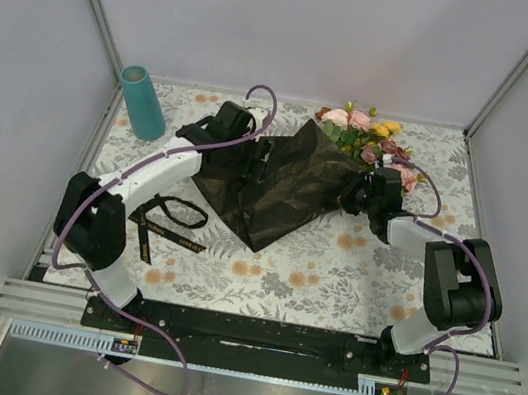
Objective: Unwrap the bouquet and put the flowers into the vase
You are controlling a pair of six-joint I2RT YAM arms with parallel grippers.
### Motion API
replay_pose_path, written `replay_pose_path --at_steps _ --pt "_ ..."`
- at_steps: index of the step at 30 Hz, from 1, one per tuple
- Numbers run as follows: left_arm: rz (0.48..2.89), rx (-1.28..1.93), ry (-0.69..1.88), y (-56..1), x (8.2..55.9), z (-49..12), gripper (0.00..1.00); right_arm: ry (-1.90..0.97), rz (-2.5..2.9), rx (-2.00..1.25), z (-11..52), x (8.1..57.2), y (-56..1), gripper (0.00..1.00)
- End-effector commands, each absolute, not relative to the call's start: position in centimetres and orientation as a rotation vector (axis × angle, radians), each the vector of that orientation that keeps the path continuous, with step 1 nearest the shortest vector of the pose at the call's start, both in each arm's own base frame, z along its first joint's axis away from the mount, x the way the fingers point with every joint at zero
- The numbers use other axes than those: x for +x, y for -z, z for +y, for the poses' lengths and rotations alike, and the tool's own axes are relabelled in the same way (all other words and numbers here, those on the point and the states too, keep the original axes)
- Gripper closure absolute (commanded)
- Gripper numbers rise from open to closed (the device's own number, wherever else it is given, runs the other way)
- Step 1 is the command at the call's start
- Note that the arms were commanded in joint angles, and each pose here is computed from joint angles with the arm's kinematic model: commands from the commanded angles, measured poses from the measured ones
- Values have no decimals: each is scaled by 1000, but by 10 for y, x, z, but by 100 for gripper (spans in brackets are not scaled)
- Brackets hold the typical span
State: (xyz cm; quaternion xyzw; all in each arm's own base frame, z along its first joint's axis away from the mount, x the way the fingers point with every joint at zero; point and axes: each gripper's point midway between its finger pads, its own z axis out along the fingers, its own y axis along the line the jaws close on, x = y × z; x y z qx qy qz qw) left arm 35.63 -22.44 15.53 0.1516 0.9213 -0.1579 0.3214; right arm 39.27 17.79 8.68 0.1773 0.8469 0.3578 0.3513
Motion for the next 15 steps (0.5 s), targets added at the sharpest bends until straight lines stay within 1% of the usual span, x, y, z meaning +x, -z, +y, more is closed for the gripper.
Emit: replay_pose_path --at_steps 1,4,7,10,13,15 --pt "2263 516 560 -189 388 -261 19 -929 2122 415 176 398 -114 79" --pt "2323 502 508 -168 405 -253 18 -920 2113 398 174 395 -123 79" --pt "2364 540 550 -147 410 -256 19 -910 2077 368 171 391 -141 78" --pt "2366 600 682 -140 397 -272 22 -895 2052 334 168 384 -159 78" --pt "2317 668 814 -145 379 -288 27 -876 2000 311 163 379 -185 78" --pt "2267 741 850 -151 364 -296 29 -881 1968 297 161 373 -202 78"
